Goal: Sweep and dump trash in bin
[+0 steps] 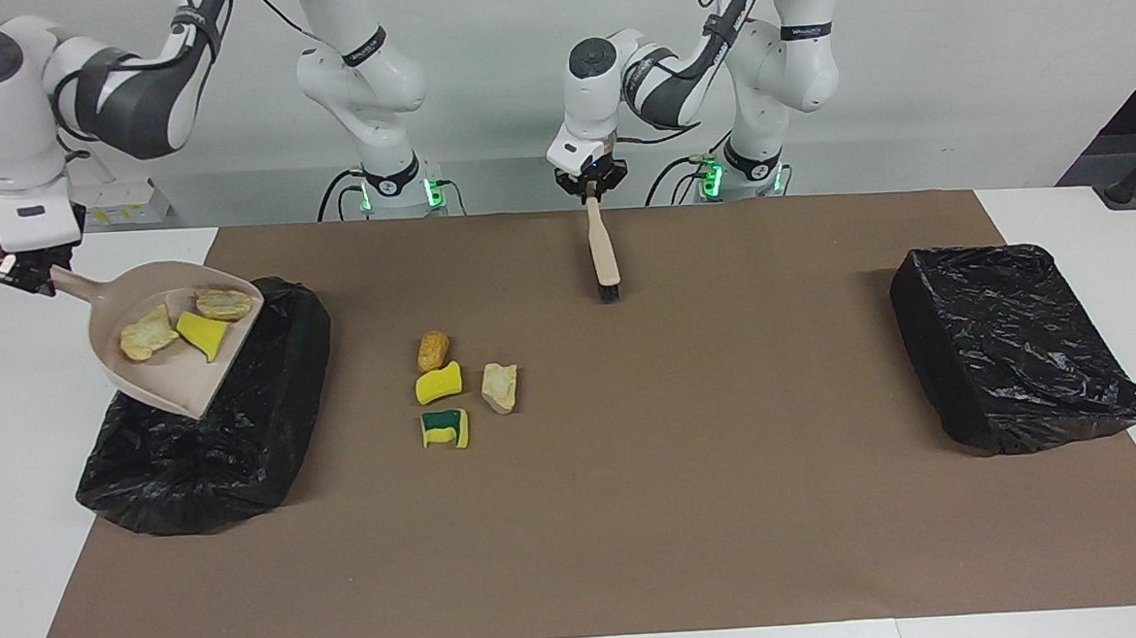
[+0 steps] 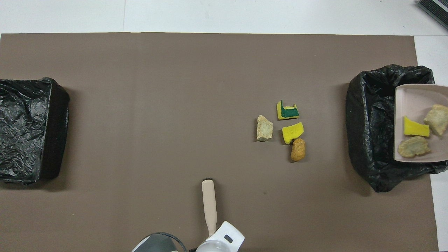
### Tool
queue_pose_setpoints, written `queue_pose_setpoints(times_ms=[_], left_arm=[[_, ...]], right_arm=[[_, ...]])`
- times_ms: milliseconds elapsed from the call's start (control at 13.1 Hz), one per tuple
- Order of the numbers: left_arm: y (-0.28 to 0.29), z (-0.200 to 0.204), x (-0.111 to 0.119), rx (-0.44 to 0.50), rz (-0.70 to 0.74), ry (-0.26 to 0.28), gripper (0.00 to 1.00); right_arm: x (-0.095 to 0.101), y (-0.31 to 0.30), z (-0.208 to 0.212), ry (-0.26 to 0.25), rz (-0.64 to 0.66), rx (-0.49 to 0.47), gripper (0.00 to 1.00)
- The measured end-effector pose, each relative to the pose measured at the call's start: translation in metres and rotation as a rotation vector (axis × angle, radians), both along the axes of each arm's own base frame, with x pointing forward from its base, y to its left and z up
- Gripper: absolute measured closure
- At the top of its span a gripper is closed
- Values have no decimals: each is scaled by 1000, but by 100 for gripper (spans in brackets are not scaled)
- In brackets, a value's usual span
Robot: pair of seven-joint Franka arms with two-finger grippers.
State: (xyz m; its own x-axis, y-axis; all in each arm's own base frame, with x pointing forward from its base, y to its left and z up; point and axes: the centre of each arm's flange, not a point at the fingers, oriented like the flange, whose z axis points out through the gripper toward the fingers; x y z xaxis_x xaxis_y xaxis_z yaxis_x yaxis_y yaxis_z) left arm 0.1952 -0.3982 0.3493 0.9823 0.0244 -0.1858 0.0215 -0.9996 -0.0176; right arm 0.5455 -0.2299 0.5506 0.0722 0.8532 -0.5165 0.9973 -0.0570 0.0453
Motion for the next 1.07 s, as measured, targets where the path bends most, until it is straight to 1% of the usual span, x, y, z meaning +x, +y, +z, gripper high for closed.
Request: queue_pose_setpoints(times_ms=[229, 535, 611, 764, 917, 1070], left_arm=[[-1, -2, 2, -19, 7, -13, 73], [2, -6, 1, -16, 11, -12, 73], [2, -7, 2, -17, 13, -12, 73], [3, -7, 4, -17, 16, -12, 73], [3, -7, 4, -18, 12, -12, 73], [3, -7, 4, -19, 11, -12, 73]], right_arm=[[7, 1, -15, 57, 148, -73, 69], [23, 34, -10, 106, 272, -200, 69], [26, 41, -6, 106, 291, -220, 69], [25, 43, 14, 81, 289, -243, 69], [13, 50, 47, 62, 253, -256, 69], [0, 76, 69, 42, 172, -253, 69]])
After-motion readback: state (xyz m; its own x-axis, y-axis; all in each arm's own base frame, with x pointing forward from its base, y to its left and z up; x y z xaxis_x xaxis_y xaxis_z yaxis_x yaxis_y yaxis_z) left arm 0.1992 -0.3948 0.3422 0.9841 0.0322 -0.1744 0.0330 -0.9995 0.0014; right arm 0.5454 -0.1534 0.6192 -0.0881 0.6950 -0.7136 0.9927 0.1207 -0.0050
